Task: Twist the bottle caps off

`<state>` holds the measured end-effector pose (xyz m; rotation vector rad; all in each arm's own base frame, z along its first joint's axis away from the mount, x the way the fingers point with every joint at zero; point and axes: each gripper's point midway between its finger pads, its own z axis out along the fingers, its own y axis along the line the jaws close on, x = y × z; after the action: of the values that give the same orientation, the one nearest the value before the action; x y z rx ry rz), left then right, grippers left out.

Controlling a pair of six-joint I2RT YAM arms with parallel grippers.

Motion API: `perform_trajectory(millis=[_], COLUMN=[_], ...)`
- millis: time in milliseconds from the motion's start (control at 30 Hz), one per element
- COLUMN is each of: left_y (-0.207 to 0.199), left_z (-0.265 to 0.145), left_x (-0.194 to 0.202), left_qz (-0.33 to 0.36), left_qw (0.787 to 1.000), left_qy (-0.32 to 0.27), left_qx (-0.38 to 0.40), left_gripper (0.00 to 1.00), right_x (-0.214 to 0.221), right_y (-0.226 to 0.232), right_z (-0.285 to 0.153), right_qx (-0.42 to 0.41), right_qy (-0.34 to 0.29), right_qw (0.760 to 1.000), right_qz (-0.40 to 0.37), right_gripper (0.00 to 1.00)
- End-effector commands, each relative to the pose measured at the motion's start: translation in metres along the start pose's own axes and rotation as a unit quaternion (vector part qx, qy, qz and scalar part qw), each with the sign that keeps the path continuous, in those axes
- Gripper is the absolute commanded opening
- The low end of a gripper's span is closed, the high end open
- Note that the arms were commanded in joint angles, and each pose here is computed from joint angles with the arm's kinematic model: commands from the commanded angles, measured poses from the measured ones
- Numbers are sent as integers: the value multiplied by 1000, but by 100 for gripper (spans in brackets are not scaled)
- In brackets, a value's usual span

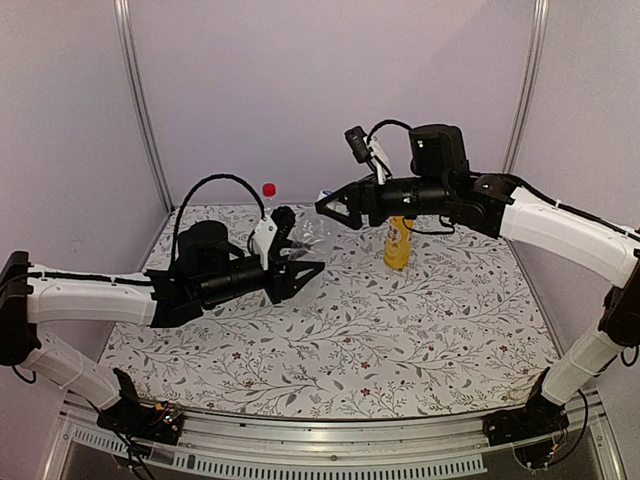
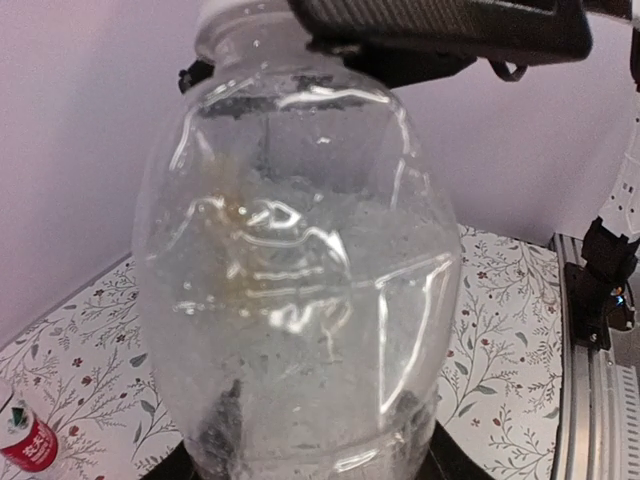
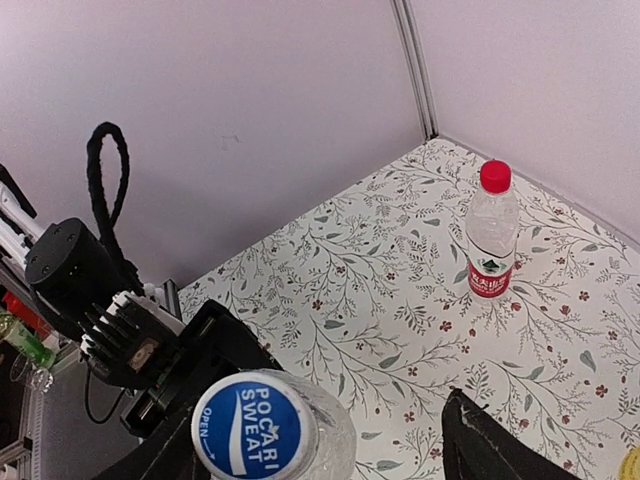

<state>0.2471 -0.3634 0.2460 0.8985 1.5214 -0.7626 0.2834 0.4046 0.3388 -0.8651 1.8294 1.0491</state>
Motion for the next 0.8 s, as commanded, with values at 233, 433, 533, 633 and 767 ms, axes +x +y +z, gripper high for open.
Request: perform_trajectory(millis=[233, 433, 533, 633, 767], left_y=[-13, -13, -14, -14, -13], left_z=[9, 10, 10, 9, 8], left_x=[-4, -5, -4, -6, -8], left_qz=[-48, -48, -48, -47, -45], left_qw=[998, 998, 998, 998, 998], left_qy=[-27, -27, -27, -28, -30], left_qx=[29, 29, 31, 32, 27], left_gripper=[40, 39, 39, 38, 38], right_x=[-51, -46, -42, -37, -33], right_y=[21, 20, 17, 14, 15], right_z=[-15, -11, -8, -5, -1], right_qx=[-34, -36, -32, -29, -37], right_qy=[-103, -94, -88, -82, -74], right_qw=[994, 995, 996, 996, 996], right_qz=[0, 3, 6, 10, 13], right_gripper=[72, 62, 65, 66, 63])
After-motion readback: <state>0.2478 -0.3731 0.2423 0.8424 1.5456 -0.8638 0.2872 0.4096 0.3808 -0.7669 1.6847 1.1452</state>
